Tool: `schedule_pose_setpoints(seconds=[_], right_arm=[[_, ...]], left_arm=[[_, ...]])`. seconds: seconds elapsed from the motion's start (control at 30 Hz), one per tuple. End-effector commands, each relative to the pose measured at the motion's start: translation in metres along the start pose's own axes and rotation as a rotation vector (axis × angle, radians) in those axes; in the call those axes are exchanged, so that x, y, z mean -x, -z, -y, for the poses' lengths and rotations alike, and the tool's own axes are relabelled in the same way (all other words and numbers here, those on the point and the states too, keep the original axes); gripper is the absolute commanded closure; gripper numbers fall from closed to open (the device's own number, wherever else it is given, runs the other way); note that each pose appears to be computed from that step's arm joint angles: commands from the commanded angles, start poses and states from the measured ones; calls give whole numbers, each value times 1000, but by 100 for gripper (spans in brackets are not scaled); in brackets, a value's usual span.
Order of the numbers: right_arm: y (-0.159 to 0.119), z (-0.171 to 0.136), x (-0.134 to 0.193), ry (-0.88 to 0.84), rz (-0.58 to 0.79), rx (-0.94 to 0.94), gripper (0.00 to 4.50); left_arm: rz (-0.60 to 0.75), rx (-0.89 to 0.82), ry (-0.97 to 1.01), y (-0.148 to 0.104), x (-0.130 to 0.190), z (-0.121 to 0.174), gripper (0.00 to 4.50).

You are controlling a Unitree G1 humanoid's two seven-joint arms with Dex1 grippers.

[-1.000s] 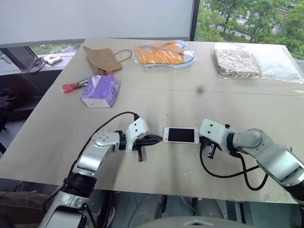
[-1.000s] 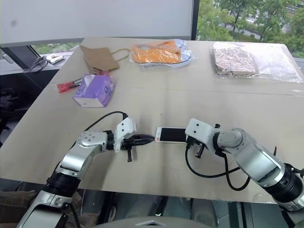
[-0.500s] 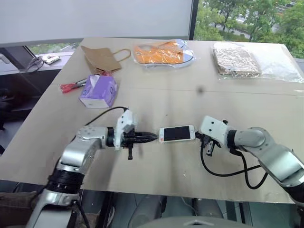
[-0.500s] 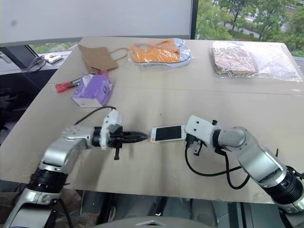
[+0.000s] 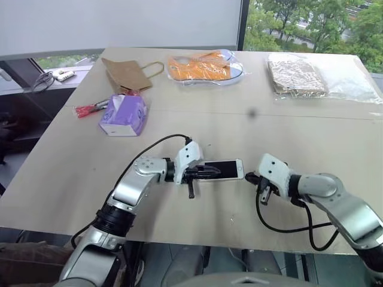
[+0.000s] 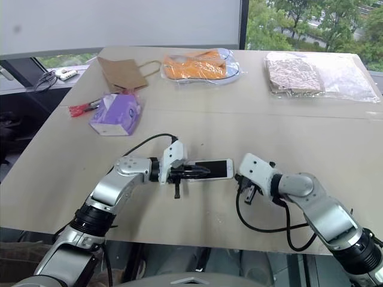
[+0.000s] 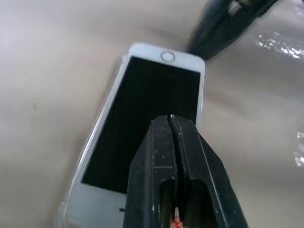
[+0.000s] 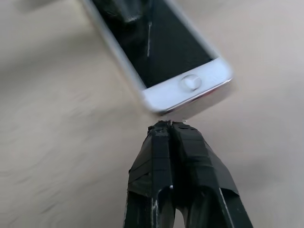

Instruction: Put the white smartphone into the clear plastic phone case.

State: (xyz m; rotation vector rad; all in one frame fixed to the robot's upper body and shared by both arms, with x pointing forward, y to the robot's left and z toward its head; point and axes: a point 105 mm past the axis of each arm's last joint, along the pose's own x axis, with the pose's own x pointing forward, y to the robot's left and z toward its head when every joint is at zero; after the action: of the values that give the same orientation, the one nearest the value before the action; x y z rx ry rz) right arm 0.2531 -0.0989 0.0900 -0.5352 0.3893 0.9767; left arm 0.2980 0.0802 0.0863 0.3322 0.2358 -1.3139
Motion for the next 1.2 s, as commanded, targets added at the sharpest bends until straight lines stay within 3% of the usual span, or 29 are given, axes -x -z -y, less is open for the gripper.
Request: schedule_pose_setpoints(seconds=[0.03, 0.27, 0.43, 0.6, 0.77, 0.93, 1.2], right_arm=[[-15, 2, 6, 23, 67, 43, 450], [-40, 4, 9, -12, 188, 13, 450], [-43, 9, -2, -41, 172, 25, 450], [-4, 16, -24, -73, -42, 5, 450], [29, -1, -26, -240, -211, 22, 450], [41, -16, -42, -360, -265, -44, 450], [82, -20, -60, -365, -392, -109, 450]], left_arm=[[-85, -1, -27, 19, 1, -2, 442], [-104, 6, -66, 26, -1, -4, 442], [-122, 2, -66, 30, -1, -2, 442], [-120, 1, -65, 30, -1, 1, 442], [-117, 13, -76, 30, 3, 4, 442], [-121, 30, -89, 32, 7, 7, 442], [-125, 54, -99, 35, 12, 9, 442]])
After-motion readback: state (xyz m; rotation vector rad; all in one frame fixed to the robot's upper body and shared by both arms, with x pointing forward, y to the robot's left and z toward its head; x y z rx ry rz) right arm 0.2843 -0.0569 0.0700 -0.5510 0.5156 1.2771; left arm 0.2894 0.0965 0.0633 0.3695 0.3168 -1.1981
